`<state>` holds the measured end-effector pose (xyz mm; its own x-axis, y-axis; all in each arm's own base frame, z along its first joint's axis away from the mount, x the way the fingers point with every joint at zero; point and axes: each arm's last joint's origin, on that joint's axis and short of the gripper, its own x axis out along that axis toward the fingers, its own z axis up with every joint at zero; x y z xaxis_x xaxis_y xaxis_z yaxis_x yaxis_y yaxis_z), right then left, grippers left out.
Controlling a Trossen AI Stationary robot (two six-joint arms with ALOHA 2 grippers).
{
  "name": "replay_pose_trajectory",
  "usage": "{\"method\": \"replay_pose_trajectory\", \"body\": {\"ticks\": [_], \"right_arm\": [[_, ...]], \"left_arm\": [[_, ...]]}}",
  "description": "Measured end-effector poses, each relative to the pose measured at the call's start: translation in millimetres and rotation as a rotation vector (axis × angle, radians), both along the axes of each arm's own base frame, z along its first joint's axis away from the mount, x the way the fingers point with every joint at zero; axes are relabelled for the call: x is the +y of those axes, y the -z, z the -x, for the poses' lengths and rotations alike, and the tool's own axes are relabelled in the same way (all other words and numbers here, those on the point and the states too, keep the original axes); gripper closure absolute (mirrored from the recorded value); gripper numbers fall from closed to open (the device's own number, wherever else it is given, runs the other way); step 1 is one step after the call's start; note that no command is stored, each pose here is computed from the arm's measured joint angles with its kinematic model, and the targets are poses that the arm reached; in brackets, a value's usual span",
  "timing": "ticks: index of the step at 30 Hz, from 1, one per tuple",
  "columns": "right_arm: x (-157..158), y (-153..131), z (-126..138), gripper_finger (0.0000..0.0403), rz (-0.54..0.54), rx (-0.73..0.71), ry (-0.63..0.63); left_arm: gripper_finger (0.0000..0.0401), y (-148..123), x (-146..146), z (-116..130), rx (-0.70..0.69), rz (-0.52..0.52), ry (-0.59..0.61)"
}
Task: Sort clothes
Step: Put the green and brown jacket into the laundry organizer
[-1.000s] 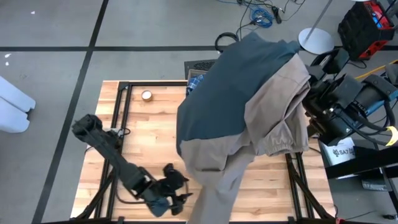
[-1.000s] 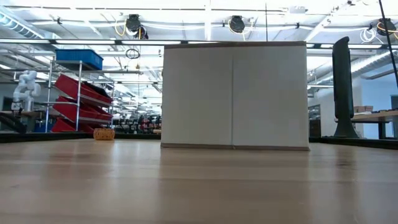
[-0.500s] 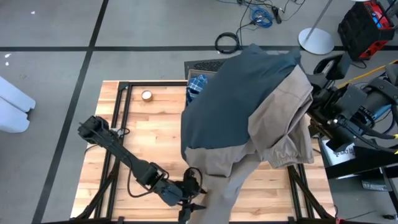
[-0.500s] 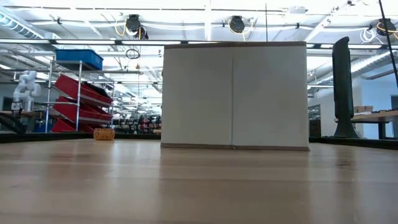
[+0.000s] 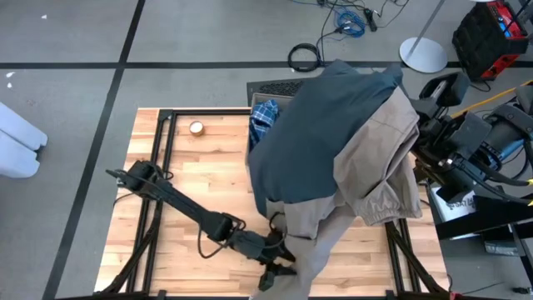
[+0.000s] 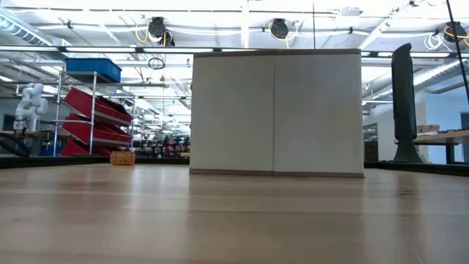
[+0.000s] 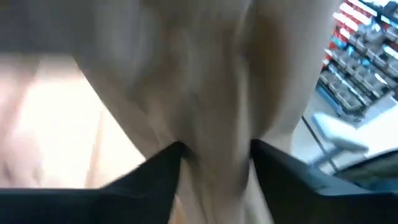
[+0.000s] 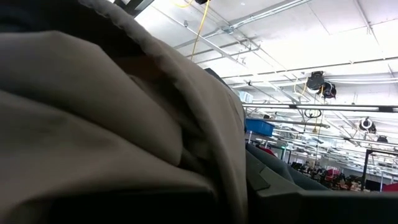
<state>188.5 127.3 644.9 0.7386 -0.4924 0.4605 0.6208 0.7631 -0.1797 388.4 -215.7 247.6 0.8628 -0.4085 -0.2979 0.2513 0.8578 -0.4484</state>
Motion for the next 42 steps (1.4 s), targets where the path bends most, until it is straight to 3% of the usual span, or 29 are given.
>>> {"method": "replay_pose_trajectory", "body": {"ticks": [5,7,15,20,26,34,39,42], "right_arm": [[-1.2,-0.5,0.2,0.0397,-0.007,-0.009,0.004],[-3.6,-0.9,-0.5,0.0396,-0.012,-0.018,0.013],[-23.1,-2.8,-12.8,0.0397,0.004,-0.101,0.045],[-42.1,-4.5,-25.2,0.0397,0.091,-0.174,0.048],[-74.1,-5.6,-38.7,0.0397,0.193,-0.218,0.092],[-124.6,-9.2,-31.9,0.0397,0.215,-0.201,0.185],[-148.9,-16.6,-13.1,0.0397,0.238,-0.287,0.168],[-159.1,-18.4,-4.7,0.0397,0.243,-0.300,0.143]], "left_arm": [[0.0358,-39.5,10.4,6.9,-0.211,-0.097,-0.004],[0.0386,-62.4,16.2,14.9,-0.313,-0.158,-0.017],[0.0397,-153.3,62.7,64.5,-0.565,-0.428,-0.253],[0.0399,-208.3,119.0,98.3,-0.665,-0.544,-0.479],[0.0399,-267.1,197.2,123.2,-0.731,-0.591,-0.719],[0.0400,-305.5,272.3,102.7,-0.735,-0.706,-0.806],[0.0401,-334.8,321.8,82.5,-0.830,-0.637,-0.806],[0.0401,-338.5,349.9,72.0,-0.824,-0.618,-0.786]]}}
